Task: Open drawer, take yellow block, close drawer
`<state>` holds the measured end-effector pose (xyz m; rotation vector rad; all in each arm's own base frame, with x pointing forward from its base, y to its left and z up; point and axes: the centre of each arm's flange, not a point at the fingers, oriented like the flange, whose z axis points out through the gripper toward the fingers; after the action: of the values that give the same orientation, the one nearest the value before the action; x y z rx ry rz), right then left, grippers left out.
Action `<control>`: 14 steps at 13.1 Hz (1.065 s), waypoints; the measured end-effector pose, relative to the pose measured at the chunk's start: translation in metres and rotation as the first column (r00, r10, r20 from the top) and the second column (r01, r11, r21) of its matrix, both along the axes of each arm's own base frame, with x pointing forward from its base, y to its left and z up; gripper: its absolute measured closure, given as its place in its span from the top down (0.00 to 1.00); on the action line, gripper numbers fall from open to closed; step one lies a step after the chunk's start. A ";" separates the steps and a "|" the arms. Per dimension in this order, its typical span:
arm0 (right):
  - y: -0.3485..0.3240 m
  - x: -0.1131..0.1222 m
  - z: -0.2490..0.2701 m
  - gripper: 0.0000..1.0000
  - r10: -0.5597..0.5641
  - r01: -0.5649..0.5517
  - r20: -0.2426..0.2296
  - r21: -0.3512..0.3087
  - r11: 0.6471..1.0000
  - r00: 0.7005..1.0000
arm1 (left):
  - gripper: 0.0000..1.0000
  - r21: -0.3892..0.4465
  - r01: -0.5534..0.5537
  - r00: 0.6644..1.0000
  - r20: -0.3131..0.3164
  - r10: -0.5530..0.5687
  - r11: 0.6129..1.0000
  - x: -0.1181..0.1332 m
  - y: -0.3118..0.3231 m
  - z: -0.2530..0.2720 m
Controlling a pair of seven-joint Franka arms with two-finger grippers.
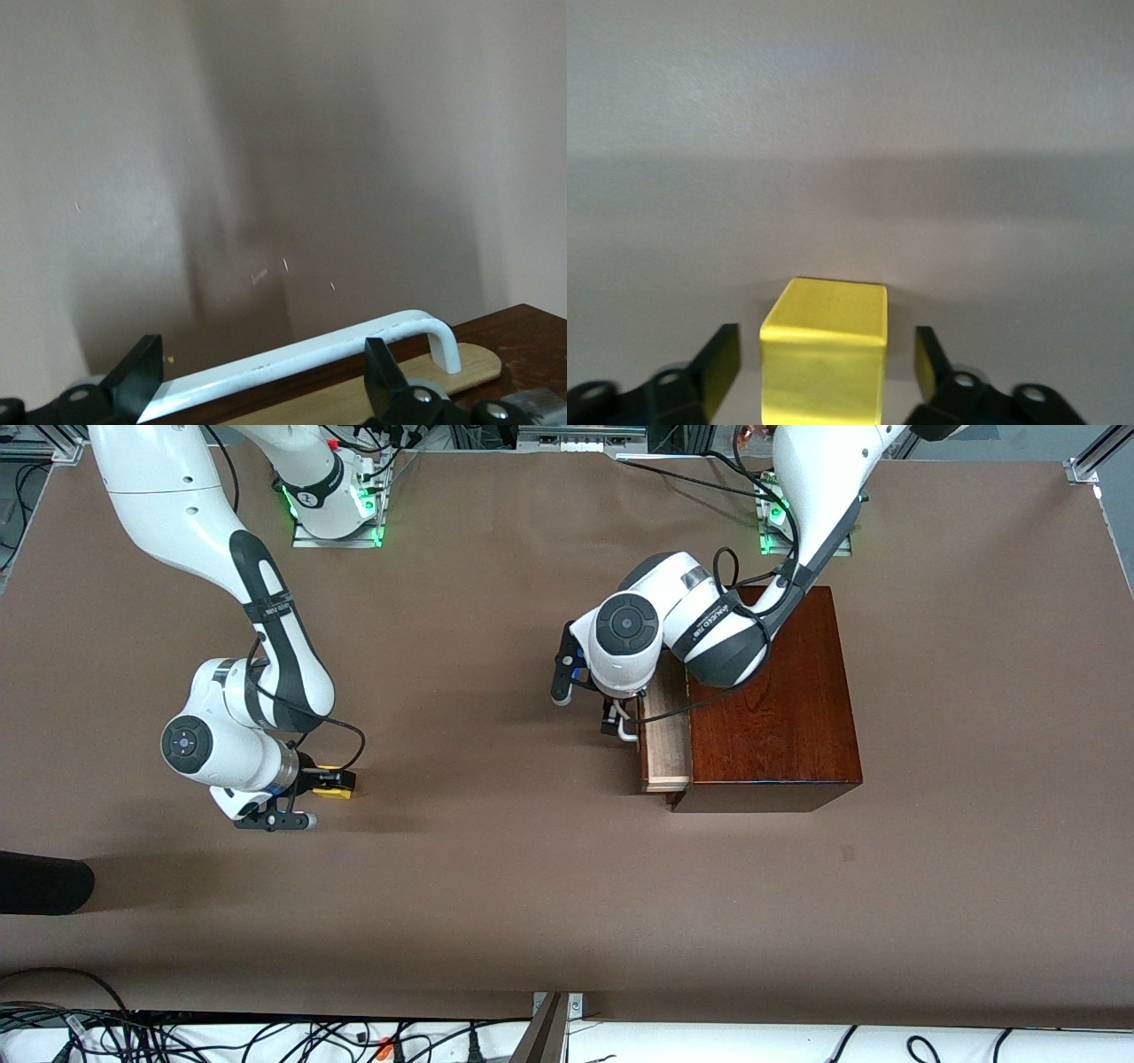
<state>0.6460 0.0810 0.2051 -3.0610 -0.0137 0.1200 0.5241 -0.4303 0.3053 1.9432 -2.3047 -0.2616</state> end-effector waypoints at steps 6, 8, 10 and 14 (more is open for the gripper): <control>-0.012 -0.004 0.112 1.00 0.002 -0.001 -0.040 0.045 0.999 0.999 | 1.00 0.082 -0.023 0.998 -0.053 0.028 0.996 0.012 0.029 0.005; -0.026 -0.013 0.164 1.00 0.000 0.001 -0.029 0.048 0.999 1.000 | 1.00 0.083 -0.024 0.998 -0.054 0.028 0.996 0.012 0.029 0.005; -0.036 -0.025 0.210 1.00 0.033 -0.033 -0.019 0.004 0.999 0.999 | 1.00 0.085 -0.025 0.998 -0.055 0.030 0.996 0.013 0.031 0.005; -0.058 -0.053 0.284 1.00 0.068 -0.067 0.008 -0.086 0.994 0.998 | 1.00 0.093 -0.031 0.997 -0.063 0.037 0.995 0.015 0.036 0.006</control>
<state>0.5931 0.0234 0.4887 -3.1473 -0.1158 0.1114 0.5390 -0.3944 0.3115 1.9834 -2.2542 -0.4282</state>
